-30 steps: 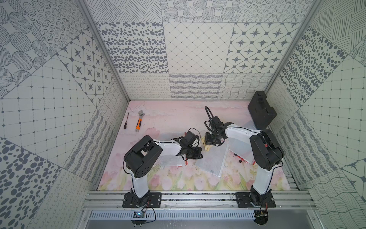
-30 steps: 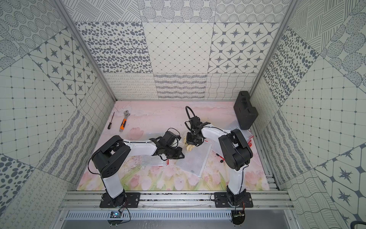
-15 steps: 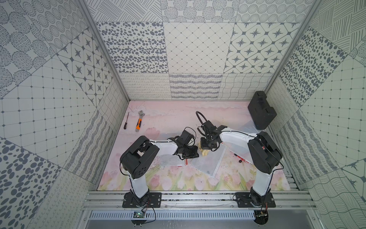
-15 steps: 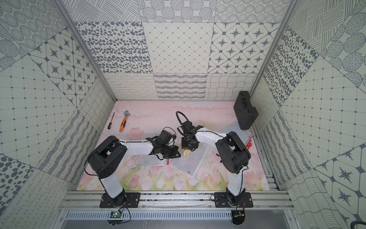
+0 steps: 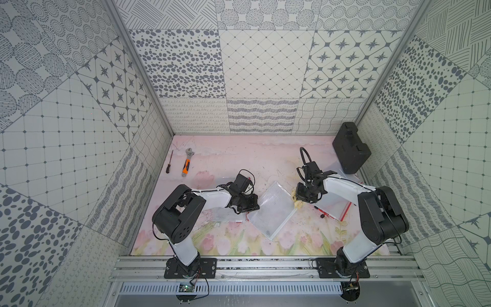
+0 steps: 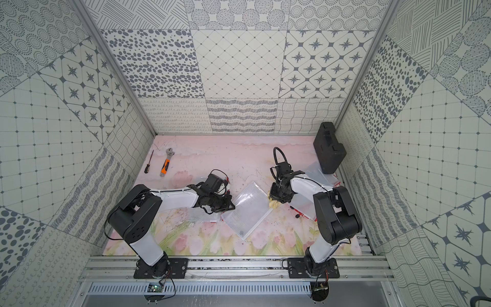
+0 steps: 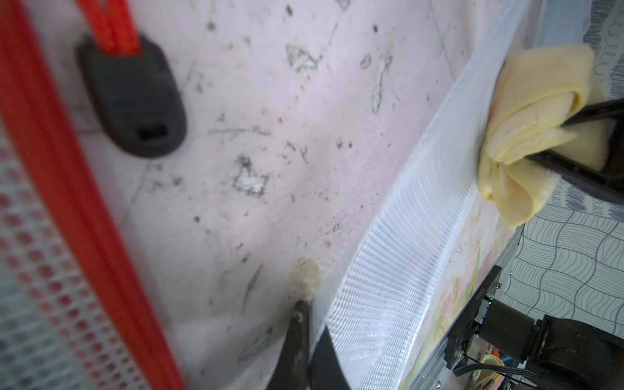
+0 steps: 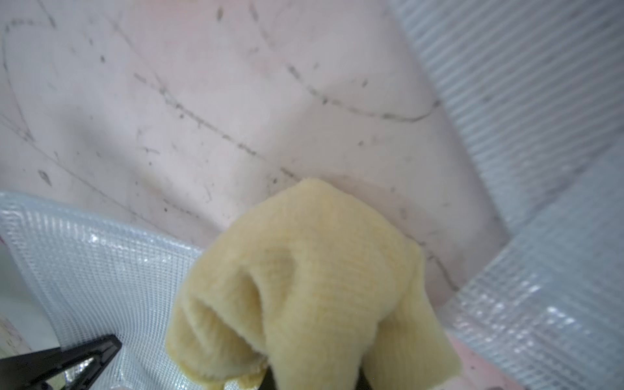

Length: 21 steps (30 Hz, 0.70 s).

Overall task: Wipe the document bag
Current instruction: Wipe the dirt from the document bag.

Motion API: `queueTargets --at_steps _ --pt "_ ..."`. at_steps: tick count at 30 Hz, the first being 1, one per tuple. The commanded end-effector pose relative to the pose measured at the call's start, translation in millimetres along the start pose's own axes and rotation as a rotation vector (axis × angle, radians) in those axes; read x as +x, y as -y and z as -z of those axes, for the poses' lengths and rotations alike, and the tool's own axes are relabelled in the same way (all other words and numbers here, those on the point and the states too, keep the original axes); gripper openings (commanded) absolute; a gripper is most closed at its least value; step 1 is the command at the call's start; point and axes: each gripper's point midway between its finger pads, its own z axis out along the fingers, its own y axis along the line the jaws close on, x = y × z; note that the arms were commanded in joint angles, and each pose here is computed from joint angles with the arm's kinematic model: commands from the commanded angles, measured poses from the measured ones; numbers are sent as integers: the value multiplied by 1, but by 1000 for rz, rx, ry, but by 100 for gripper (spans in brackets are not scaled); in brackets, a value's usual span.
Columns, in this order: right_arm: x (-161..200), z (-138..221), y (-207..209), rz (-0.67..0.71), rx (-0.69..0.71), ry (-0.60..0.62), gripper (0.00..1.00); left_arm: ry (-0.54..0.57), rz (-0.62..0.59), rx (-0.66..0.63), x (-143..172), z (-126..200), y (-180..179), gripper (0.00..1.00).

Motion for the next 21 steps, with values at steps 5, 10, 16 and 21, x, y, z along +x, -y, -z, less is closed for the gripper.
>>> queueTargets --at_steps 5,10,16,21 --pt "95 -47 -118 201 -66 -193 0 -28 91 -201 9 -3 -46 0" --pt "117 -60 -126 205 -83 -241 0 -32 84 -203 5 -3 -44 0" --pt "80 -39 -22 51 26 -198 0 -30 74 -221 7 1 -47 0" --pt "66 -18 14 17 79 -157 0 -30 97 -202 8 -3 -46 0"
